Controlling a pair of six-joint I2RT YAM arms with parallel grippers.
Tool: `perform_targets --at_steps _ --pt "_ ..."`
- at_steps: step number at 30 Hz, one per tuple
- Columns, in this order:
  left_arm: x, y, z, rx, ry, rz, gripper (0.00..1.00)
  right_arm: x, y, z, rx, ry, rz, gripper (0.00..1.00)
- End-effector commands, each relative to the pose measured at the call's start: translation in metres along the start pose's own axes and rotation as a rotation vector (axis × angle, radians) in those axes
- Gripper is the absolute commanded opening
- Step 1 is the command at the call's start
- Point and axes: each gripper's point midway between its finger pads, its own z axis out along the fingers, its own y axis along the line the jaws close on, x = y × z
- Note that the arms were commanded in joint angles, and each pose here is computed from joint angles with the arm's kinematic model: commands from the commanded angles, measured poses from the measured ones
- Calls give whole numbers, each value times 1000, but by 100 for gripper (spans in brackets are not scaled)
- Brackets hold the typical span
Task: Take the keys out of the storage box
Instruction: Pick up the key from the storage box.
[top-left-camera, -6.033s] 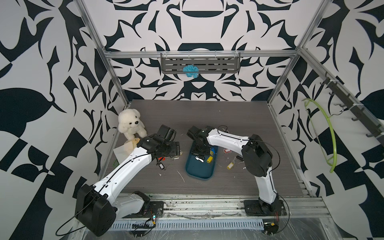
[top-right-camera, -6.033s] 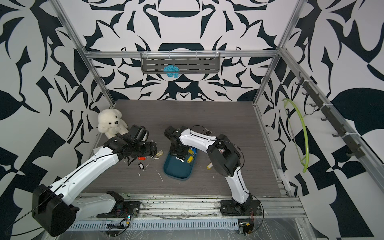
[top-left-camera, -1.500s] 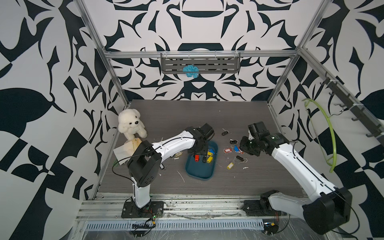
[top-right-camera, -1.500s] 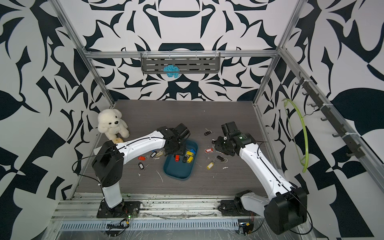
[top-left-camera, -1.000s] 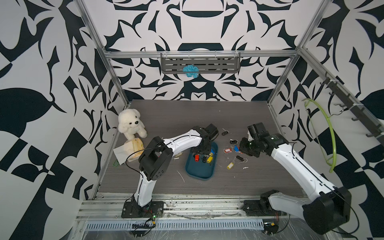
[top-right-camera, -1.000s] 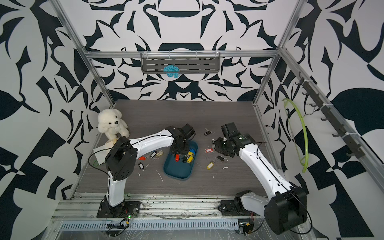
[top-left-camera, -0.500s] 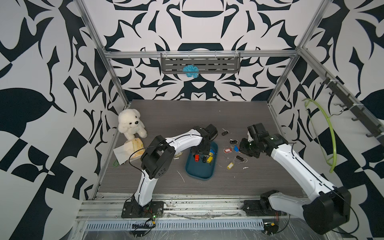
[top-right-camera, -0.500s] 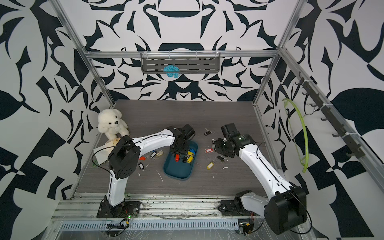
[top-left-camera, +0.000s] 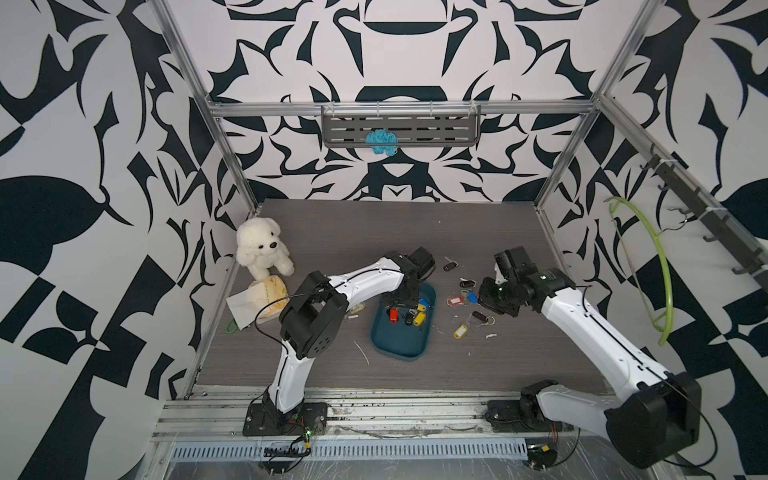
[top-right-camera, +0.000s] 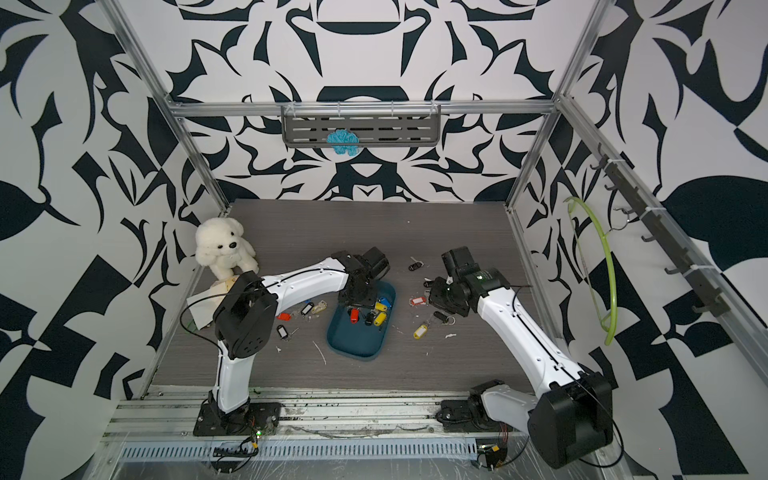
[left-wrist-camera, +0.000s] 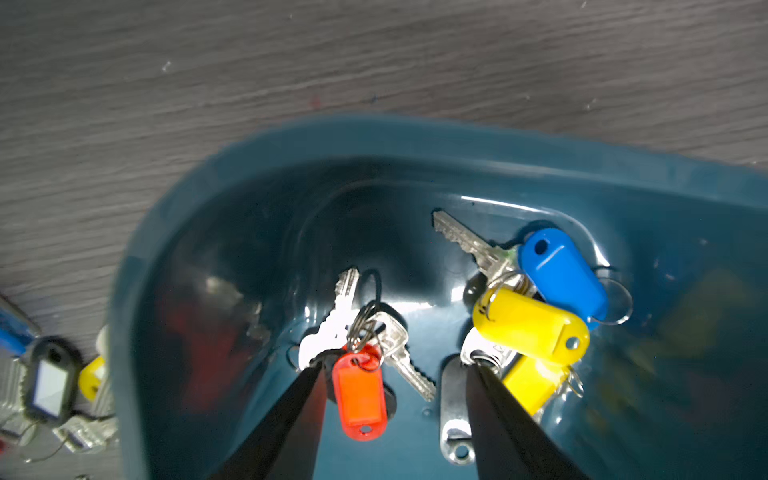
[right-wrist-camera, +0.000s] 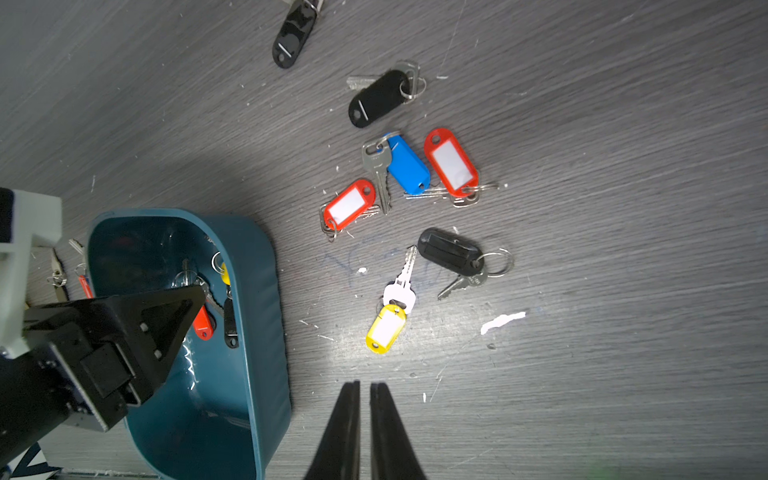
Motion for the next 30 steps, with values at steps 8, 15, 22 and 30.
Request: perform_targets --at_steps 8,15,22,30 --pt "-8 11 9 8 24 -20 58 5 -3 1 9 20 -8 10" --pt "-3 12 19 24 61 -23 54 4 -2 0 8 20 -5 10" --pt "-5 5 24 49 62 -22 50 4 -2 -1 7 19 -6 9" --pt "-4 5 25 50 71 -22 43 3 -1 -2 4 17 -6 8"
